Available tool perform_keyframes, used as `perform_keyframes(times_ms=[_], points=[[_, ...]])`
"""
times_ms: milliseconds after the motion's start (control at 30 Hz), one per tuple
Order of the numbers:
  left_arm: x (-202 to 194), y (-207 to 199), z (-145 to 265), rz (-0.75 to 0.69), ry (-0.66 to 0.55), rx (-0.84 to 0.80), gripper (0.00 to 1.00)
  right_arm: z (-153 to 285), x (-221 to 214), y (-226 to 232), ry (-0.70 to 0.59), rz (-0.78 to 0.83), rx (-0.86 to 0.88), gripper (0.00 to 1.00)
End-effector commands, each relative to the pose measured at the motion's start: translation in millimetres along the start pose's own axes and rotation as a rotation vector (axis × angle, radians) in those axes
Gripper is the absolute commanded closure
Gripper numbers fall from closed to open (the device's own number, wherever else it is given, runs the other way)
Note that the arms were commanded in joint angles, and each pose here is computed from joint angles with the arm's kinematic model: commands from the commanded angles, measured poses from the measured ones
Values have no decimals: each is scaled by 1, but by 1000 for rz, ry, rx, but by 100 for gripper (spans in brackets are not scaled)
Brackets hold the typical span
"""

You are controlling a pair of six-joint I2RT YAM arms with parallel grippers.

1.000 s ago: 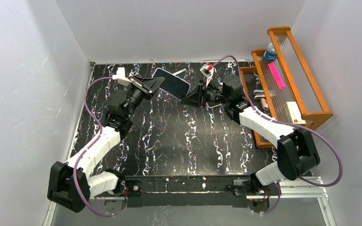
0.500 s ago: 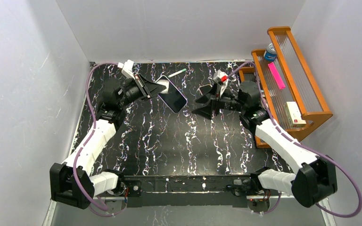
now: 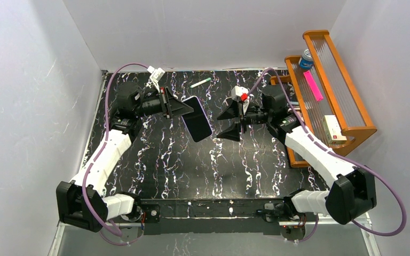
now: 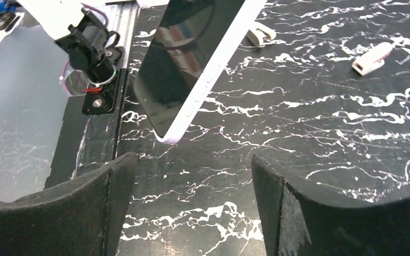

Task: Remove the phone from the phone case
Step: Remove the phone case from the phone.

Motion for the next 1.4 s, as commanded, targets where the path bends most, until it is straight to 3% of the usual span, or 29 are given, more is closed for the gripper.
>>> perform_keyframes(times_ms=[0, 100, 367, 800, 1167, 1233, 1367], points=[[14, -28, 7, -111, 29, -122, 100, -6, 18, 6, -29, 113, 121, 18], [13, -29, 7, -109, 42, -136, 100, -11, 19, 8, -37, 109, 191, 31], [12, -33, 8, -114, 60, -158, 100, -21, 18, 12, -25, 76, 265, 48], [12, -33, 9, -120, 73, -169, 100, -30, 18, 13, -8, 71, 312, 56], [11, -35, 6, -95, 102, -192, 100, -35, 16, 10, 3, 163, 323, 88], [7, -33, 3, -59, 127, -203, 100, -38, 16, 7, 10, 221, 299, 98], [4, -33, -1, -31, 149, -213, 100, -42, 19, 3, 15, 263, 277, 99]])
Point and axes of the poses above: each gripper's point midway between its finger pads, its own z axis back along the fingers, its own y axis along the line the jaws close on, x = y × z, the point moved 10 cm from there along z, back along the fingers, and after that the axes turned 1 degree about z, right-handed, at the moved point
